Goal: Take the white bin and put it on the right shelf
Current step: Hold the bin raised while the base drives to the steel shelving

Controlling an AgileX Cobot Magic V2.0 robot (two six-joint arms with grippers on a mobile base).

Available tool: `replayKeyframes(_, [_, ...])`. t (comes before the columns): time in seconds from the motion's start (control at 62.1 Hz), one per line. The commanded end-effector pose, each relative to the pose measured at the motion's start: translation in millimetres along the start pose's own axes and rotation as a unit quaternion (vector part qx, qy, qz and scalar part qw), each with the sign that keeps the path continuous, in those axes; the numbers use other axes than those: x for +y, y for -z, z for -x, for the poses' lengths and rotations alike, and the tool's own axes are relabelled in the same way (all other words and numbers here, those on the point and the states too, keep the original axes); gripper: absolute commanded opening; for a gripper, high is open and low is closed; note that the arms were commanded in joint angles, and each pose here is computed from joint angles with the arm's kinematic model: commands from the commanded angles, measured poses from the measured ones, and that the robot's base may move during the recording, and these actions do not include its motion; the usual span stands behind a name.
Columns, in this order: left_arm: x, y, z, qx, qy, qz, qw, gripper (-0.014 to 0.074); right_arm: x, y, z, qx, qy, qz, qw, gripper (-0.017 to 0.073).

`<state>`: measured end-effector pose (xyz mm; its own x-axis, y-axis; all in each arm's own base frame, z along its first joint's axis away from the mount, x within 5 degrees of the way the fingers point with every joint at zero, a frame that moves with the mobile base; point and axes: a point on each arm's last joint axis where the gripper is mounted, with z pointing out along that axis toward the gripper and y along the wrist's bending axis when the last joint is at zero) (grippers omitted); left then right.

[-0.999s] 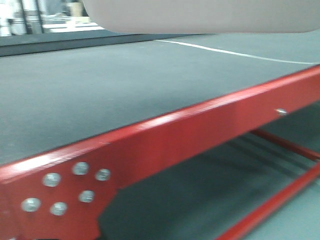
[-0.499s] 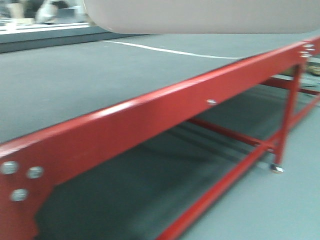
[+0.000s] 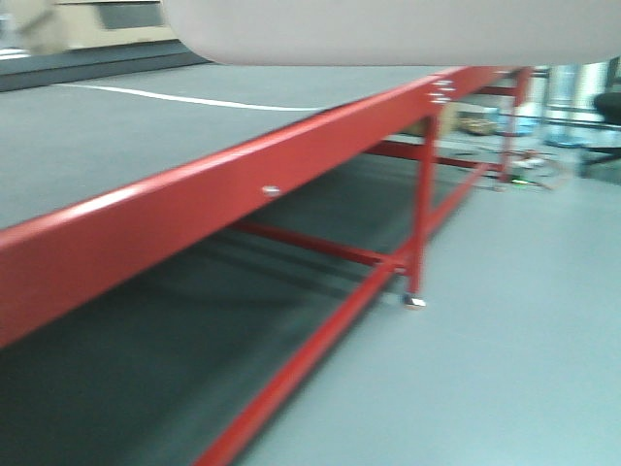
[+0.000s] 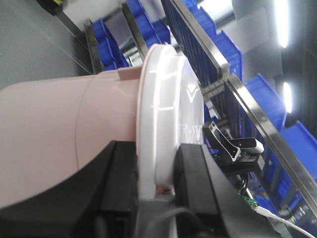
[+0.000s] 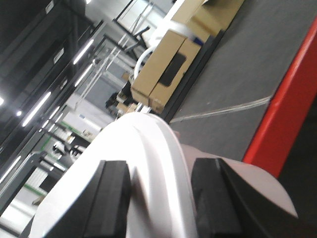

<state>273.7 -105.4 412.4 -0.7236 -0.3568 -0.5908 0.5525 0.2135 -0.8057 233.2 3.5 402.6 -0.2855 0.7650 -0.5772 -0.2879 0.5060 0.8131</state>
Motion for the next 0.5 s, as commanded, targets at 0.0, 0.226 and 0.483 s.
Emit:
replayKeyframes(0.0, [-43.8,-1.2,-16.1,0.073,-0.033,-0.116,0.990,-0.0126,45.5,8.0,-8.6,0.057,-0.016,0.148,0.987,0.0062])
replayKeyframes(0.226, [-43.8,-1.2,-16.1,0.073,-0.033,-0.116,0.990,-0.0126,45.5,8.0,-8.6,0.057,-0.016,0.148,0.987,0.0062])
replayKeyframes(0.483, [-43.8,-1.2,-16.1,0.073,-0.033,-0.116,0.990,-0.0126,45.5,8.0,-8.6,0.057,-0.016,0.148,0.987,0.0062])
